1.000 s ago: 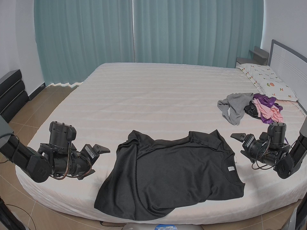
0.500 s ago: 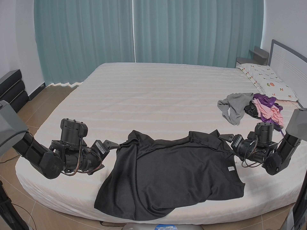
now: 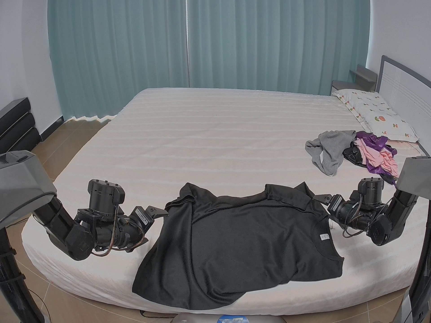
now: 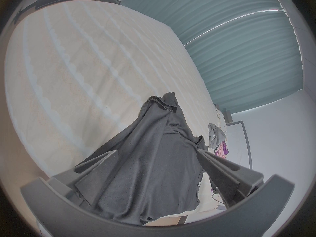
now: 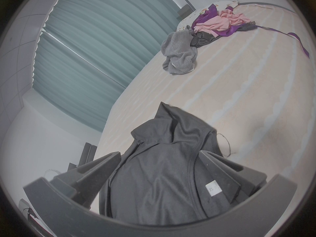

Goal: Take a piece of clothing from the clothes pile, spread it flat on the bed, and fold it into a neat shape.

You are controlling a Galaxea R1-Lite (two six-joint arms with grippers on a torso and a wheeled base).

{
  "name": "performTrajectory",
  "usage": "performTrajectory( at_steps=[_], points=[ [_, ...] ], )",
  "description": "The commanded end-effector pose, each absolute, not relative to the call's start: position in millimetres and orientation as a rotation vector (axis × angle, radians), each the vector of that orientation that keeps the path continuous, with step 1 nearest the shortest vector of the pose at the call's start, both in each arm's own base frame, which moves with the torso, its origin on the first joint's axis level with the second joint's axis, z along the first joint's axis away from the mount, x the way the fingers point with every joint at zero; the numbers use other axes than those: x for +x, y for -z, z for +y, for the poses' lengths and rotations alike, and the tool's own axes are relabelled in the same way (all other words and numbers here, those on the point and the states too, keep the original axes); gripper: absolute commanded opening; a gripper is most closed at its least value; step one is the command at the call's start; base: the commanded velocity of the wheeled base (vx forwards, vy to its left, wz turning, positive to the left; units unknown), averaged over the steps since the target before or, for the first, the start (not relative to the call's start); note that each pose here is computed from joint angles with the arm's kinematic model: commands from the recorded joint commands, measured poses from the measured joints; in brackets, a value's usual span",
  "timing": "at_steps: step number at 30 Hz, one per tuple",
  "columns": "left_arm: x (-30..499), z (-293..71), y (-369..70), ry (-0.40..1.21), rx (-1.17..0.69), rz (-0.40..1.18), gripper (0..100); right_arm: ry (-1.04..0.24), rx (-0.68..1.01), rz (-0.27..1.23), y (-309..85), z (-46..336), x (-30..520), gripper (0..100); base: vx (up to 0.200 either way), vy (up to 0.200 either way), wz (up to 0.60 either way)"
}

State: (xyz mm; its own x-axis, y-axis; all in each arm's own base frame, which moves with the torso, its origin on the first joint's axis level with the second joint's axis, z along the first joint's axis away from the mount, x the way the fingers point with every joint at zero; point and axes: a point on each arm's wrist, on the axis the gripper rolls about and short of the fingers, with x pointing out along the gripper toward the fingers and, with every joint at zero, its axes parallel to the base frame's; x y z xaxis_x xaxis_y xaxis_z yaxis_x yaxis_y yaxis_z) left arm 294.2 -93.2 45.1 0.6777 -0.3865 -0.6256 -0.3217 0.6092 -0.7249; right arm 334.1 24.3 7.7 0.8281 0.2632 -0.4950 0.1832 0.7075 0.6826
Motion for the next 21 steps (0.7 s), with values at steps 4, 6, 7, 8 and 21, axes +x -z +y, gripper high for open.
performTrajectory(
  at_steps=[4, 6, 7, 8, 21],
  points=[
    [288, -90, -30, 0.038, -0.986, 0.944, 100, -0.030, 0.804, 0.629, 21, 21, 358, 100, 0.000, 0.000, 0.00],
    [289, -89, -31, 0.036, -1.001, 0.936, 100, -0.036, 0.806, 0.607, 19, 18, 367, 100, 0.000, 0.000, 0.00],
    [289, -89, -31, 0.035, -1.003, 0.936, 100, -0.037, 0.806, 0.604, 19, 18, 368, 100, 0.000, 0.000, 0.00],
    [289, -87, -31, 0.026, -1.012, 0.933, 100, -0.048, 0.792, 0.600, 24, 16, 374, 100, 0.000, 0.000, 0.00],
    [289, -86, -28, 0.025, -1.012, 0.930, 100, -0.120, 0.697, 0.585, 36, 5, 416, 100, 0.000, 0.000, 0.00]
  ],
)
